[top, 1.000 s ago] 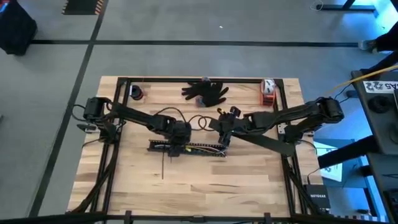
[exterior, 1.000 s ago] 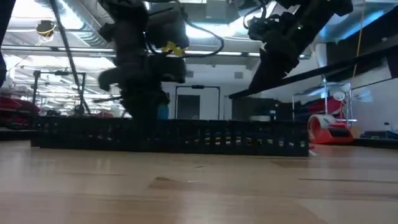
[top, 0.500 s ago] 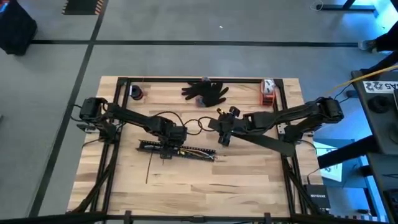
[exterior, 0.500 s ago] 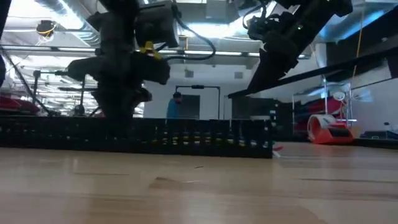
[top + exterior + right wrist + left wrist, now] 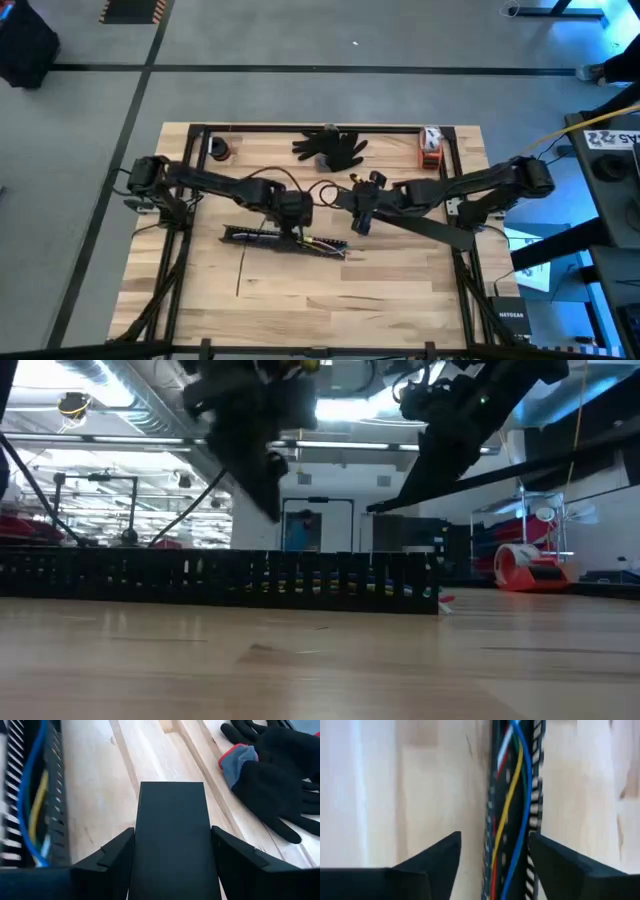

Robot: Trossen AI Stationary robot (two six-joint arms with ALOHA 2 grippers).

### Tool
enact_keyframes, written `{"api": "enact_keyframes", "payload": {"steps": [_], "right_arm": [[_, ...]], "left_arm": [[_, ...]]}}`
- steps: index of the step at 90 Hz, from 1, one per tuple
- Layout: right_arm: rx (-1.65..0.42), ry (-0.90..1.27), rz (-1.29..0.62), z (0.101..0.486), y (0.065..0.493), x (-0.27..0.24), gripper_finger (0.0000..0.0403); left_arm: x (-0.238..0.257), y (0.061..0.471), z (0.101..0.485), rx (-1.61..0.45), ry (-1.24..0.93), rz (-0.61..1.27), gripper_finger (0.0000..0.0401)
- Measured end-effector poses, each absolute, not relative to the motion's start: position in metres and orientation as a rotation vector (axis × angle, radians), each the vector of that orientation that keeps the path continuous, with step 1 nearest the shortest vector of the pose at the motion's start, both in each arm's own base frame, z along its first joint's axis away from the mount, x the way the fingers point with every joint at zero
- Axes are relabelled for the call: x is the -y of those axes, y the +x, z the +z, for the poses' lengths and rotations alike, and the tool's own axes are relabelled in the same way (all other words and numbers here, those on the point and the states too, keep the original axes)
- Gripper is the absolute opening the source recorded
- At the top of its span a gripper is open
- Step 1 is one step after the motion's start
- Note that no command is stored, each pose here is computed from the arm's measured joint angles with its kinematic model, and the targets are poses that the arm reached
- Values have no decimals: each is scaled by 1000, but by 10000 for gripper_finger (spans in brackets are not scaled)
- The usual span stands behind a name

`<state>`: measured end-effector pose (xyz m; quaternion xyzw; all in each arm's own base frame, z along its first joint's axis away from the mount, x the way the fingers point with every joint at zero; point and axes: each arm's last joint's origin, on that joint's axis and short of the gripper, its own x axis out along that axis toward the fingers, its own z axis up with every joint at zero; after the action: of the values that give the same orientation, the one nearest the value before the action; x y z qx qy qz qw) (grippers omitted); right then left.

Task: Ziptie cables
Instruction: Close the cable duct

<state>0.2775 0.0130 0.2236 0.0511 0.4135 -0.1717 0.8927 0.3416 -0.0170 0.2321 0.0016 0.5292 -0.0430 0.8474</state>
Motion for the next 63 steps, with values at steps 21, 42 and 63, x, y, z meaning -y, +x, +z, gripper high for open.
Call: {"api": "enact_keyframes", "payload": {"steps": [21,42,63], "right_arm": [[-813,129,-255,236,270,-38,225],[-838,94,-202,218,257,-79,225],[-816,147,-276,207,245,-95,225]], "left_arm": [[25,359,237,-870,-20,-169,266],[38,373,215,-648,19,-213,257],[48,388,182,-621,11,-228,259]]}}
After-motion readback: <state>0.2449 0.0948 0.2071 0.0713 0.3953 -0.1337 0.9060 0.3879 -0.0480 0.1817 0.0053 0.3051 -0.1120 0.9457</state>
